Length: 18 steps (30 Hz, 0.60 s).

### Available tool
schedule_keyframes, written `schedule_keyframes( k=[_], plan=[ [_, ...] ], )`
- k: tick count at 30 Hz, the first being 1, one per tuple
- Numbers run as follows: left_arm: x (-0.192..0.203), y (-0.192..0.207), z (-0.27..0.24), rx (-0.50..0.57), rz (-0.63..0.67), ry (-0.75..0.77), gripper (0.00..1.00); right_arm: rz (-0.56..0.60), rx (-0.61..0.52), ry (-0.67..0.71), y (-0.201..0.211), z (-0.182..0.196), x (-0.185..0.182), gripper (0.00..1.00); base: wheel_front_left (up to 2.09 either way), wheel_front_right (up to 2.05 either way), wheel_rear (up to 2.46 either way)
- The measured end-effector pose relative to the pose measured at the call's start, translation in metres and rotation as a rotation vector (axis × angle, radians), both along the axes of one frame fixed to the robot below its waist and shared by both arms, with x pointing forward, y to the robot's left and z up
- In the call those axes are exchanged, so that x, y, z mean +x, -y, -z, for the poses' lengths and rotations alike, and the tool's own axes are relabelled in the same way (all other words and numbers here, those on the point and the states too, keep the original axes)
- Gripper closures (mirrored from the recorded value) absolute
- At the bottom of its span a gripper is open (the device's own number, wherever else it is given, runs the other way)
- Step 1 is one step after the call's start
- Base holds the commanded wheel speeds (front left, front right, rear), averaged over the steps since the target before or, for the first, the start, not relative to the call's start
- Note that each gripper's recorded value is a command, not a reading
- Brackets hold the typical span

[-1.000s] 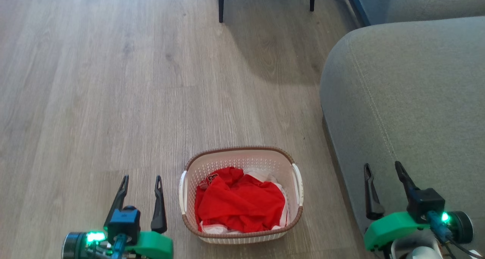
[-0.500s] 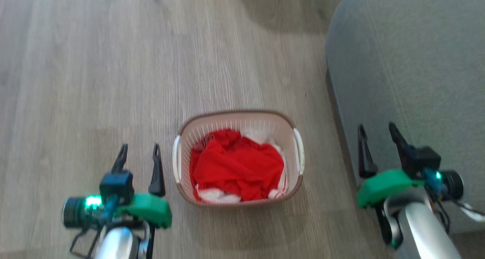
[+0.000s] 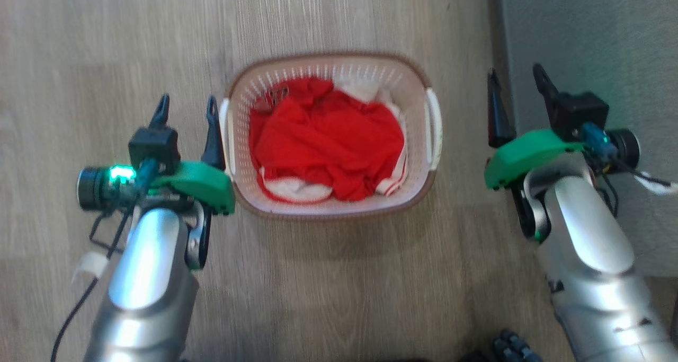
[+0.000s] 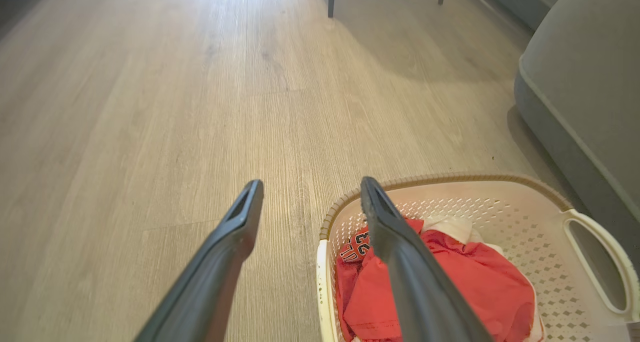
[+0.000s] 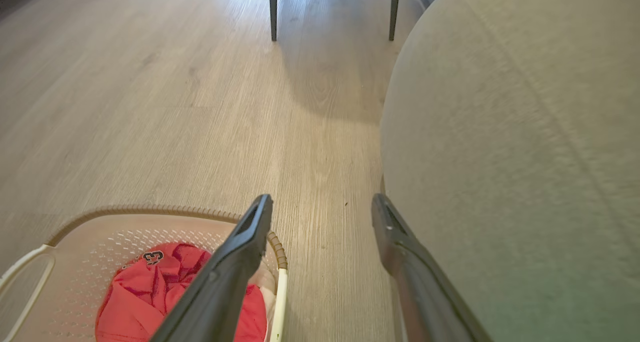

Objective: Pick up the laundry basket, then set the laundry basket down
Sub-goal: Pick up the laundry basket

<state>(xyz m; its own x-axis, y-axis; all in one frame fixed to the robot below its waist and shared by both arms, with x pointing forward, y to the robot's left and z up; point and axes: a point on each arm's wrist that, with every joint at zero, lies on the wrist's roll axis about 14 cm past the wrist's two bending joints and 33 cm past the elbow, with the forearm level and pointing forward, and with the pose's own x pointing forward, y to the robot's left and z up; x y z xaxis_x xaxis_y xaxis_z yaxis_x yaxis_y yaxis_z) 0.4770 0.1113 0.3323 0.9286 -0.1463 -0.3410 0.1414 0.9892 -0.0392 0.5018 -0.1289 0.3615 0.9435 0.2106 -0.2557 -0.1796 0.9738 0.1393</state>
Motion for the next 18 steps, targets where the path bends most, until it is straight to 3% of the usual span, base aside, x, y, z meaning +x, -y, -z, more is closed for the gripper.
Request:
schedule_keyframes(
  k=[10,18],
  plan=[
    [0.005,0.005,0.093,0.028,0.037,-0.197,0.00,-0.030,0.000,-0.227,-0.009,0.103,0.006,0.00,0.00,0.00,0.00],
    [-0.008,0.012,0.146,0.036,0.088,-0.336,0.00,-0.071,0.005,-0.318,-0.022,0.151,0.003,0.00,0.00,0.00,0.00]
  ],
)
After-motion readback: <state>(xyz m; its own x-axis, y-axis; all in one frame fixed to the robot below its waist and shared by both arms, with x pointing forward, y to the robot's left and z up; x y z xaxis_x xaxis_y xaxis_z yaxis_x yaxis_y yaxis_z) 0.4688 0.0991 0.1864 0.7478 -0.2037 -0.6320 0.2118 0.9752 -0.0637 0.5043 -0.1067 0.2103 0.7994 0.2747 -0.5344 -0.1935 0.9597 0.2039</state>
